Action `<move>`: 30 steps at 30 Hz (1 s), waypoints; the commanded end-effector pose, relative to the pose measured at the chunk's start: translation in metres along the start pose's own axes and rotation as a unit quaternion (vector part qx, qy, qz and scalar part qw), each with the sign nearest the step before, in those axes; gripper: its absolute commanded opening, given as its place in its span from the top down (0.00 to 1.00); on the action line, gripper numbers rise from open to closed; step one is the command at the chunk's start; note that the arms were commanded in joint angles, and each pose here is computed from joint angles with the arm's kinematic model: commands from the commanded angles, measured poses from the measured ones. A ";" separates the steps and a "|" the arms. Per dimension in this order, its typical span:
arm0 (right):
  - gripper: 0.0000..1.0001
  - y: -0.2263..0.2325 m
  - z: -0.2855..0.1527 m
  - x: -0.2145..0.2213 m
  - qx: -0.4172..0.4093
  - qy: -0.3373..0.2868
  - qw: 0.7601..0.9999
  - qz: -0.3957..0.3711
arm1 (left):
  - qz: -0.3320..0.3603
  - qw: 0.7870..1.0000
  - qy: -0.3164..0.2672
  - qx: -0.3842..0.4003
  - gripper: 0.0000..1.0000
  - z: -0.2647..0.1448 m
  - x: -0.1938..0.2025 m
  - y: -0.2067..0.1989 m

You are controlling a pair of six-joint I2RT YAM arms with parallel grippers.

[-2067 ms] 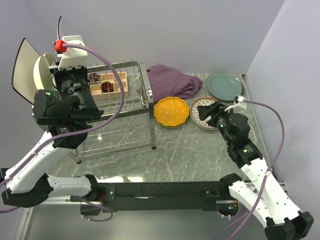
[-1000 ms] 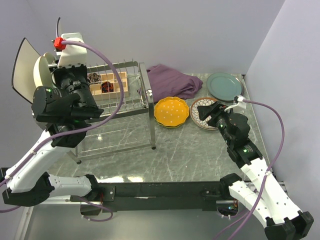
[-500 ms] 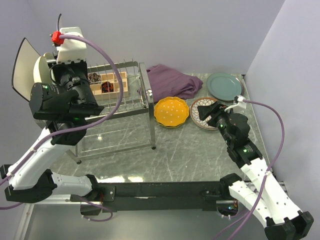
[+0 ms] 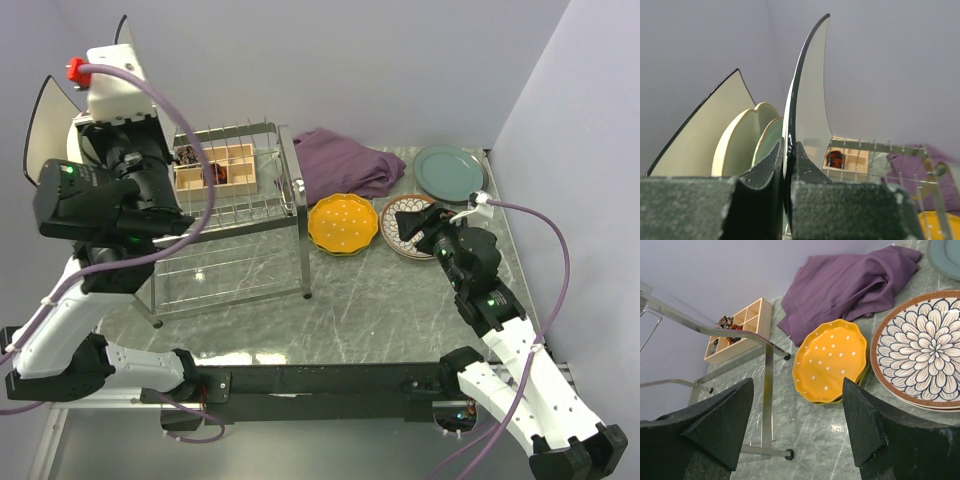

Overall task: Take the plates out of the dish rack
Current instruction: Unload the plate from the dish rack.

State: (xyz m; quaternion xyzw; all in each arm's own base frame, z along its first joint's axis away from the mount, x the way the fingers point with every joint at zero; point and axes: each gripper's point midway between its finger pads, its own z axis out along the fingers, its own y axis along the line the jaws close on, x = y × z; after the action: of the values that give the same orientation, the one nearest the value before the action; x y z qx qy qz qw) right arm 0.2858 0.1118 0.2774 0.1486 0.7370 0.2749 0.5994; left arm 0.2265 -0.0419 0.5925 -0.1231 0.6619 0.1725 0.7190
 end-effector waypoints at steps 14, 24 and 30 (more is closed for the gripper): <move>0.21 0.039 -0.021 -0.025 -0.077 -0.022 0.997 0.015 | -0.342 0.896 -0.102 0.264 0.99 -0.035 -0.080 -0.010; 0.19 0.095 -0.062 -0.039 -0.238 -0.036 0.969 0.049 | -0.439 0.795 -0.079 0.411 0.99 -0.077 -0.095 -0.096; 0.16 0.131 -0.102 -0.053 -0.360 -0.056 0.927 0.093 | -0.465 0.741 -0.057 0.482 0.99 -0.102 -0.097 -0.146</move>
State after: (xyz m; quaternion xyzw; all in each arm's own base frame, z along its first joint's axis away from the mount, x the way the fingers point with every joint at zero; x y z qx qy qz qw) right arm 0.2216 0.1528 0.3698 0.0534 0.6152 0.4779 0.6247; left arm 0.2239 -0.2115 0.6004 -0.0179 0.5932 -0.3353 0.7317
